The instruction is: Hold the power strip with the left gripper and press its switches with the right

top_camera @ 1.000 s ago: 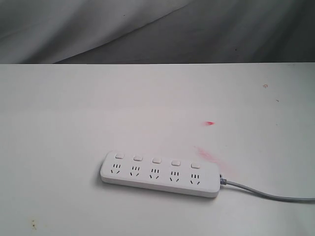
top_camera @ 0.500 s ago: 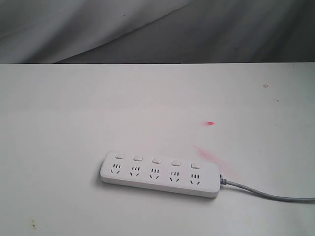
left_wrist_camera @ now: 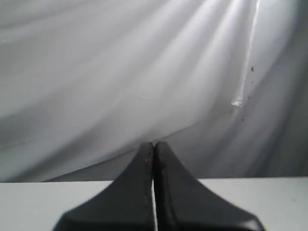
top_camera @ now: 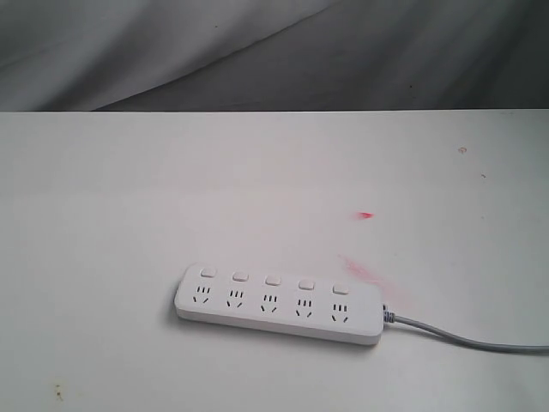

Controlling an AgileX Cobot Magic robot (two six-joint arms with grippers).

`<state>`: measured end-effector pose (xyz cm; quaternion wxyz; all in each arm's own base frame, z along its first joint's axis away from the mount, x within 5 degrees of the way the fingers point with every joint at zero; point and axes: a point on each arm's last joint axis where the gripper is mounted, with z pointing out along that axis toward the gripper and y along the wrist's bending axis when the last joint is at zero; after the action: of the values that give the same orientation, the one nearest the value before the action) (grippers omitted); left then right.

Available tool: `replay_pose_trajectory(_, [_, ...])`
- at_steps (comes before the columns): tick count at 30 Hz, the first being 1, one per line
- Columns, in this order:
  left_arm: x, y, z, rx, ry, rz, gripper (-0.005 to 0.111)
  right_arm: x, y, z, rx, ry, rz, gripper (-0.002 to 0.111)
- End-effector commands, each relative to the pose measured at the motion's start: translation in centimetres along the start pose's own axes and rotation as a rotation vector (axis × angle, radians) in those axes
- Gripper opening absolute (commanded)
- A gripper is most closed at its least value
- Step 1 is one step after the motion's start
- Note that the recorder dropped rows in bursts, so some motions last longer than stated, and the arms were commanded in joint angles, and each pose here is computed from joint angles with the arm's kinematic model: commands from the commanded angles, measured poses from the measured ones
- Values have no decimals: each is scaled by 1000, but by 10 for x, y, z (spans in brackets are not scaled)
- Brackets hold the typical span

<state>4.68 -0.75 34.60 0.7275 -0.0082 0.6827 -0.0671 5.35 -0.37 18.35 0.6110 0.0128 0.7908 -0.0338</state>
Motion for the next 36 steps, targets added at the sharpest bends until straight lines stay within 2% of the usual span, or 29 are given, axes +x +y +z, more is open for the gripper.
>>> replay_pose_trajectory(1, [-13,-10,30,123,140,122,1,1,0,0,6,0,5,0])
replay_pose_trajectory(5, [-28,-19,70,251,234,248,1,1,0,0,6,0,5,0])
replay_pose_trajectory(9, [-29,-23,89,326,263,316,1,1,0,0,6,0,5,0])
replay_pose_trajectory(12, [-27,-23,97,349,255,355,1,1,0,0,6,0,5,0])
replay_pose_trajectory(15, [-28,-18,103,324,232,347,1,1,0,0,6,0,5,0])
replay_pose_trajectory(22, [-33,23,124,221,141,228,1,1,0,0,6,0,5,0])
replay_pose_trajectory(27, [-26,55,134,256,166,193,1,1,0,0,7,0,4,0])
replay_pose_trajectory(29, [-25,69,135,309,190,183,1,1,0,0,7,0,4,0])
replay_pose_trajectory(30, [-25,75,136,367,192,183,1,1,0,0,7,0,4,0])
replay_pose_trajectory(32, [-28,98,141,335,197,183,1,1,0,0,7,0,4,0])
replay_pose_trajectory(36, [-27,122,155,315,272,105,1,1,0,0,7,0,4,0])
